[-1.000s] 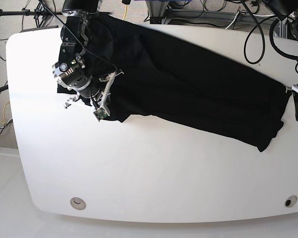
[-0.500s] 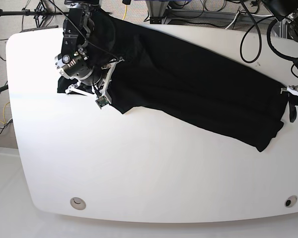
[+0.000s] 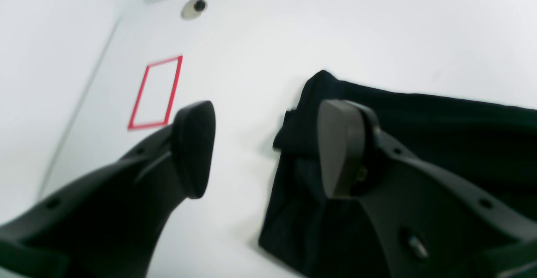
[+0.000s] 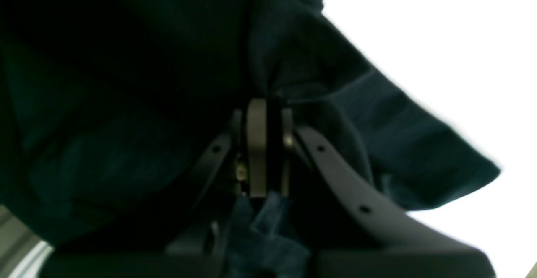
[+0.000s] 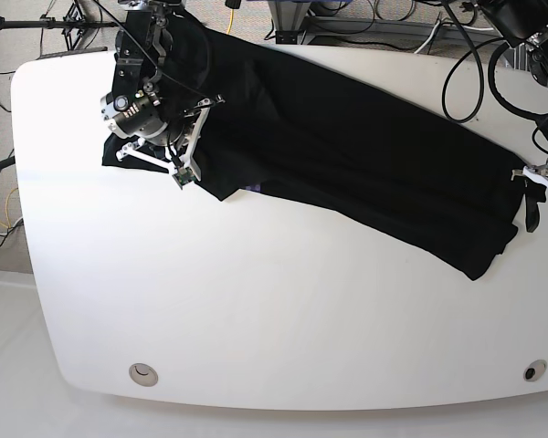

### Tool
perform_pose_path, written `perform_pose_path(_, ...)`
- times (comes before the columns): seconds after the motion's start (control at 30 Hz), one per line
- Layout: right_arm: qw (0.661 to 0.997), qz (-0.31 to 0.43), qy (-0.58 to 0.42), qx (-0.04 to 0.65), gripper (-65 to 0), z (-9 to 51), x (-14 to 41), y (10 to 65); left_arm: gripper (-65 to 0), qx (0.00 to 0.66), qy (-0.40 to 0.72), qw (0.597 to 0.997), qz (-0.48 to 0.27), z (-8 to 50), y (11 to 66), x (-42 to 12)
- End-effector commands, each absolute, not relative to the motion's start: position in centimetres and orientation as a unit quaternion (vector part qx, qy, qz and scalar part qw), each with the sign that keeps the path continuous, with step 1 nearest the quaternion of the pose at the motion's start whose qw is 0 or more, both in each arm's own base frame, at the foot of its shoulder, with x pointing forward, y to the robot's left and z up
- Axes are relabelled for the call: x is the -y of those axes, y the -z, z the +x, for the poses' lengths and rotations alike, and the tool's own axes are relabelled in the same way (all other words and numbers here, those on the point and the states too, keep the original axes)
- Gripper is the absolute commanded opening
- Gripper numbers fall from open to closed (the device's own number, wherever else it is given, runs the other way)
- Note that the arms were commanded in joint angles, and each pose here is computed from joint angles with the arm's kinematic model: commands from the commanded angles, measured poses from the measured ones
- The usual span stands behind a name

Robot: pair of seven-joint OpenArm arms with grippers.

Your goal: Fold the T-shirt properly

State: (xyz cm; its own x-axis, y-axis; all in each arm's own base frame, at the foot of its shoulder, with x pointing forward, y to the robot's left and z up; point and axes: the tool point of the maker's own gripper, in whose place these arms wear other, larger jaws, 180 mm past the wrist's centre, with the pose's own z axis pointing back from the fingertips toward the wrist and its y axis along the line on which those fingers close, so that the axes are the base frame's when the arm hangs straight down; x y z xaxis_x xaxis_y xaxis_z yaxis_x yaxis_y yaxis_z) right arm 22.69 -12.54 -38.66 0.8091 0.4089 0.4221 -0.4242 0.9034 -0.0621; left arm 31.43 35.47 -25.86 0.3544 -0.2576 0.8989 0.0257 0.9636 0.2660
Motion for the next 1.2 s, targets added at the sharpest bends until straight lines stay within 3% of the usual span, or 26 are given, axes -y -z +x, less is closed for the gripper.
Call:
perform_pose_path(0.0,0.952,0.014,-0.206,0.224,-65.0,22.8,12.8,38.3,-28.9,0.582,0.084,0.801,0.109,32.1,24.2,-36.2)
perform_pose_path(0.73,0.971,0.027,-0.16,0.173,-64.4,20.3,13.1,41.1,-28.9,0.573,0.09,0.808,0.1,32.4,25.1,-36.0)
perform_pose_path(0.83,0.971,0.026,-0.16,0.174,-58.4,20.4,13.1,41.0,-28.9,0.573,0.092,0.809,0.098,32.5,25.2,-35.8)
perform_pose_path(1.07,0.968,0.026,-0.168,0.186,-32.6,20.6,12.8,40.3,-28.8,0.574,0.096,0.807,0.099,32.5,25.0,-35.7)
perform_pose_path(1.17,0.966,0.023,-0.169,0.195,-24.4,20.8,12.8,39.8,-28.8,0.575,0.097,0.807,0.099,32.5,24.9,-35.7)
